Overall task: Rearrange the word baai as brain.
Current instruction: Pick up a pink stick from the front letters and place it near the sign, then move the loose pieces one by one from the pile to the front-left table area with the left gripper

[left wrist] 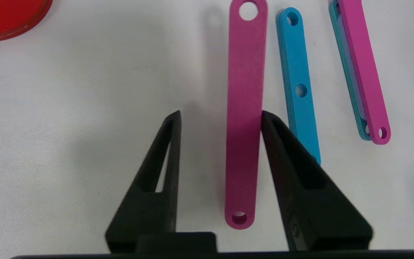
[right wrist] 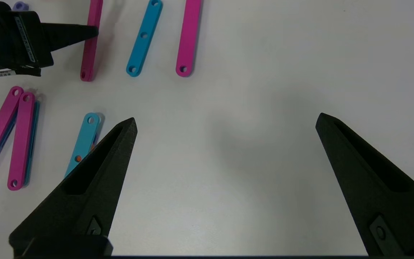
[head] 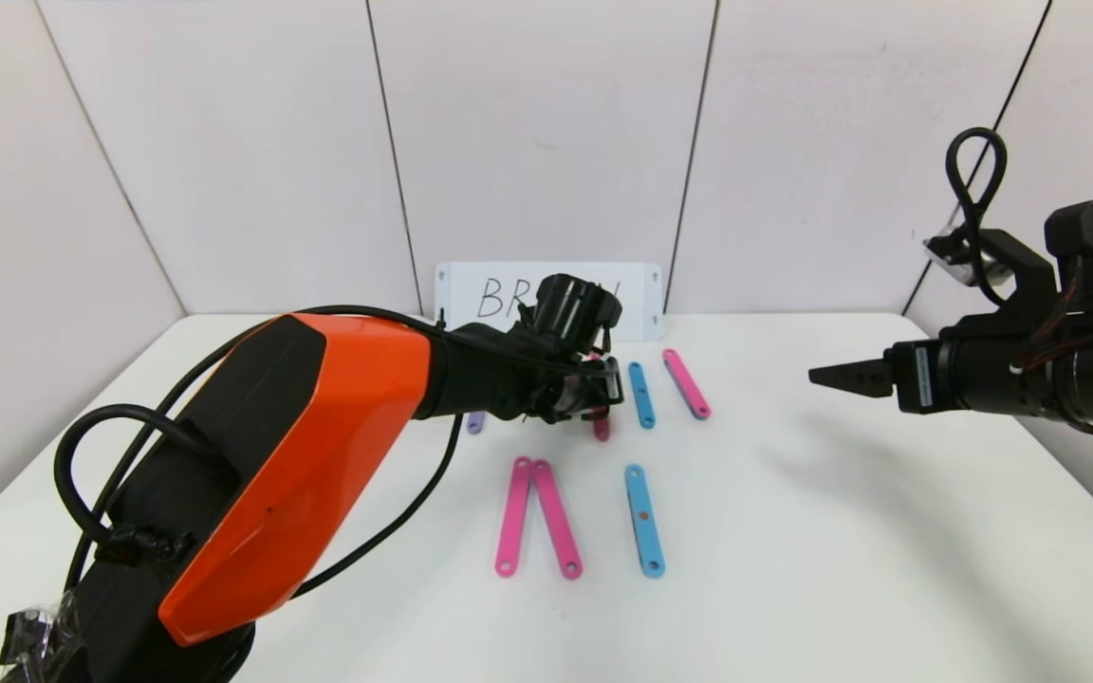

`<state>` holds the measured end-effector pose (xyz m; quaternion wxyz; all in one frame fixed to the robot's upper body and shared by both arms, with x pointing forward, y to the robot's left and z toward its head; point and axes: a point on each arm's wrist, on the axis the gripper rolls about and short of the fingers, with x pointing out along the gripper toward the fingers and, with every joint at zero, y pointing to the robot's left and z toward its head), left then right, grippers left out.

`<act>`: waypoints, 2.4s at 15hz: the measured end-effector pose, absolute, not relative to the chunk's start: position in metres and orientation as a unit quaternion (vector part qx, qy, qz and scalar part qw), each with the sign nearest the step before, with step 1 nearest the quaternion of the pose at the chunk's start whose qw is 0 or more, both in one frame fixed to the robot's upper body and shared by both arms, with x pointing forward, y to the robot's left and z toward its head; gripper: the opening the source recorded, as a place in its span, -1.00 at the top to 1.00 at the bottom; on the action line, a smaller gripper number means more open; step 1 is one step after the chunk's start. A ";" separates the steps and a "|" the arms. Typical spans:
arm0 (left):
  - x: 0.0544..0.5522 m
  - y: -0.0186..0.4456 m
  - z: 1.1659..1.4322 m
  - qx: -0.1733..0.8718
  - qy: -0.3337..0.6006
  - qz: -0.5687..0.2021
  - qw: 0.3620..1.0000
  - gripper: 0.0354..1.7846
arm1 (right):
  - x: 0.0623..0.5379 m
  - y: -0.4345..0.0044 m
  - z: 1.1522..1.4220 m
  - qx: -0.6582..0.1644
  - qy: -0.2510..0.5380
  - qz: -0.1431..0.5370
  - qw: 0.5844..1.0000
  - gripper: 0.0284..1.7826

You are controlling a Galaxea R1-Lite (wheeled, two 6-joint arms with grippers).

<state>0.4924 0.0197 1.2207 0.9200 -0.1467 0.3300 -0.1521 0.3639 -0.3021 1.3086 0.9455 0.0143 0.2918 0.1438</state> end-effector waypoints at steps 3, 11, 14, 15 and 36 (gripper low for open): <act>0.493 0.020 1.221 -0.148 0.330 -0.152 0.920 -0.52 | 0.364 -0.302 1.308 0.014 0.292 0.144 0.945 -0.95; 0.493 0.020 1.221 -0.147 0.329 -0.152 0.920 -0.95 | 0.364 -0.302 1.308 0.014 0.293 0.144 0.945 -0.95; 0.492 0.021 1.227 -0.150 0.324 -0.153 0.921 -0.95 | 0.364 -0.302 1.308 0.015 0.293 0.144 0.945 -0.95; 0.492 0.023 1.232 -0.151 0.320 -0.153 0.923 -0.95 | 0.364 -0.302 1.309 0.016 0.292 0.144 0.945 -0.95; 0.538 0.238 1.267 -0.067 0.368 0.103 0.922 -0.95 | 0.364 -0.298 1.301 0.017 0.305 0.169 0.937 -0.95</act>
